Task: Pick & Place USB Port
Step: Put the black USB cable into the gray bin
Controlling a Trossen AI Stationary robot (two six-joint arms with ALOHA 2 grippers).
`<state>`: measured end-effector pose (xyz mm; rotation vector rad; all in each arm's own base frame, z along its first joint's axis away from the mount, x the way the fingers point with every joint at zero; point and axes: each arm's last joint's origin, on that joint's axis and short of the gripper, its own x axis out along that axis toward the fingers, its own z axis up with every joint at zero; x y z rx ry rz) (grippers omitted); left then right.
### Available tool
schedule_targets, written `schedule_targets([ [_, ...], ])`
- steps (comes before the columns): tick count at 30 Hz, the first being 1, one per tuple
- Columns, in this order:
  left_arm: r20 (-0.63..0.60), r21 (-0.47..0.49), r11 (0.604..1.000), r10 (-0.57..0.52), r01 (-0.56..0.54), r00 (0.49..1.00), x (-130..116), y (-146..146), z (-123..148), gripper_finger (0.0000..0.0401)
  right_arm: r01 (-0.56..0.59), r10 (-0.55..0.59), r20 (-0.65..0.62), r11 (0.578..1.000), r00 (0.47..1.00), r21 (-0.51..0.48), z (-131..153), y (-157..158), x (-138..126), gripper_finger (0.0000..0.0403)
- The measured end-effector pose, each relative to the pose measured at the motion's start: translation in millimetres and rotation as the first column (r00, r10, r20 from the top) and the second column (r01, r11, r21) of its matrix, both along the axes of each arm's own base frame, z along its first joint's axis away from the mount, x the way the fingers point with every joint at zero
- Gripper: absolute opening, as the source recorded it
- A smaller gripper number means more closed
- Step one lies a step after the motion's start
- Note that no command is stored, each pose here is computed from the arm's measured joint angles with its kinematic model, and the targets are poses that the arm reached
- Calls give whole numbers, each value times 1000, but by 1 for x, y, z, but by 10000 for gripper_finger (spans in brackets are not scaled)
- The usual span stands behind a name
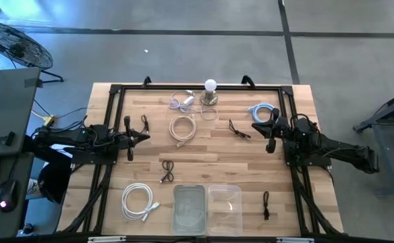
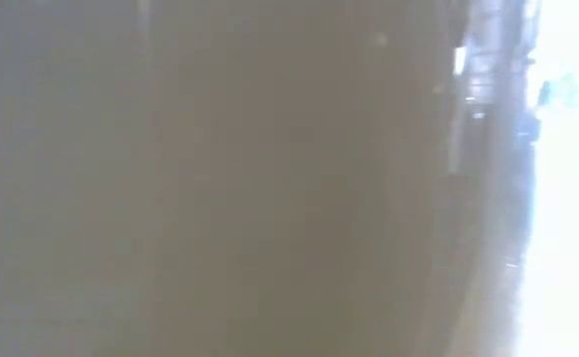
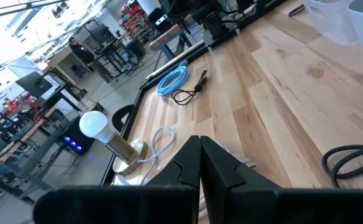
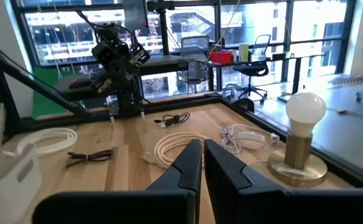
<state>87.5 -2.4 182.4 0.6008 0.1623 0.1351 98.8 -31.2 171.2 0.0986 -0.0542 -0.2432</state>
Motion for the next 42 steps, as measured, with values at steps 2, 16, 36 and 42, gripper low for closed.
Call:
schedule_targets([
  [2,2,-8,1000,1,-1,1000,0,0,0,0,-1,1,6,1000,1000,22,0,0,0,12],
  [16,2,-6,1000,4,-4,1000,0,0,0,0,28,-31,24,995,999,93,0,-1,0,12],
  [36,25,-207,971,124,-116,992,-1,3,-1,0,185,-188,15,975,982,123,-1,-5,-2,14],
  [42,95,-308,946,139,-104,986,0,3,4,3,215,-223,42,966,974,146,7,-6,-3,49],
])
